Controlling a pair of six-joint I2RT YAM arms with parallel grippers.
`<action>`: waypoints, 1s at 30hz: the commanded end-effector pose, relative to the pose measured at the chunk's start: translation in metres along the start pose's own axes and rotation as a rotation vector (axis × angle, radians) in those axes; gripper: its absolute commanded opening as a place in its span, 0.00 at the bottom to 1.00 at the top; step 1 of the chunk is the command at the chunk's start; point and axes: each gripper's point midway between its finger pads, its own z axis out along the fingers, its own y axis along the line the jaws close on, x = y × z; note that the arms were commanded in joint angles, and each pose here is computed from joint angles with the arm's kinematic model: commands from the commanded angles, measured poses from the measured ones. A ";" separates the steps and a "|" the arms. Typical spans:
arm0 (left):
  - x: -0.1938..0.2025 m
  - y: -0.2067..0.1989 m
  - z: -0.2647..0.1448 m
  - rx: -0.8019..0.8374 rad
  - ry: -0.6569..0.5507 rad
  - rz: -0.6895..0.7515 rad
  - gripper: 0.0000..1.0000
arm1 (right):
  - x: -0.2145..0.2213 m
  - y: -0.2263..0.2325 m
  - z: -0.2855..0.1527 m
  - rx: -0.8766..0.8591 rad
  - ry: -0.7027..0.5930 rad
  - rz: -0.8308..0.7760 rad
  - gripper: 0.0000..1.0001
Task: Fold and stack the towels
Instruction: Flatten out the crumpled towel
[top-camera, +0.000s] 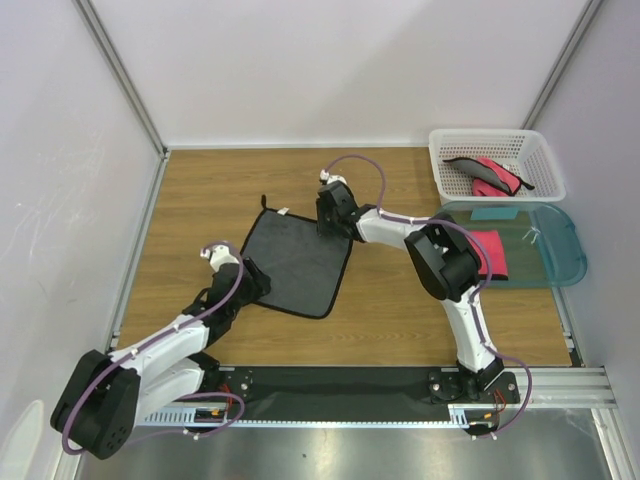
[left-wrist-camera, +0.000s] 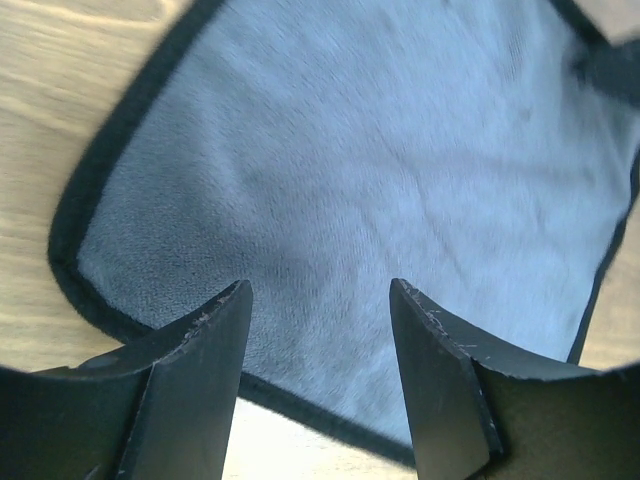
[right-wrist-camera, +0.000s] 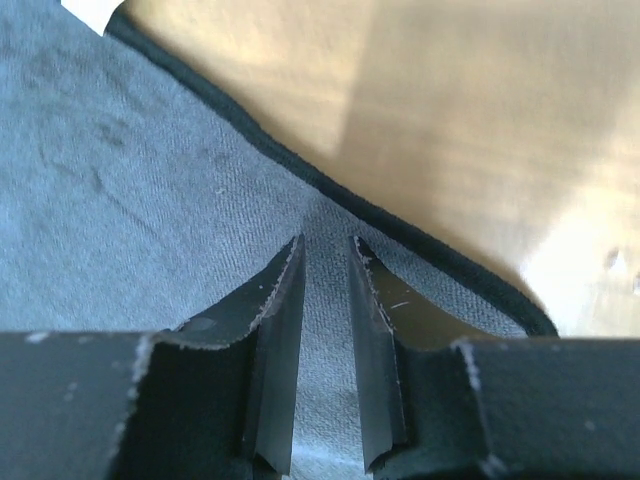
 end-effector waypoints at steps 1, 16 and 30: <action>0.005 -0.014 0.001 0.083 0.017 0.053 0.64 | -0.011 -0.006 0.014 0.009 0.005 -0.056 0.29; -0.028 -0.082 0.008 0.232 -0.047 0.210 0.64 | -0.095 0.041 -0.058 -0.173 -0.146 -0.141 0.36; -0.110 -0.115 0.098 0.155 -0.087 0.117 0.64 | 0.011 0.037 -0.105 -0.194 -0.009 -0.047 0.34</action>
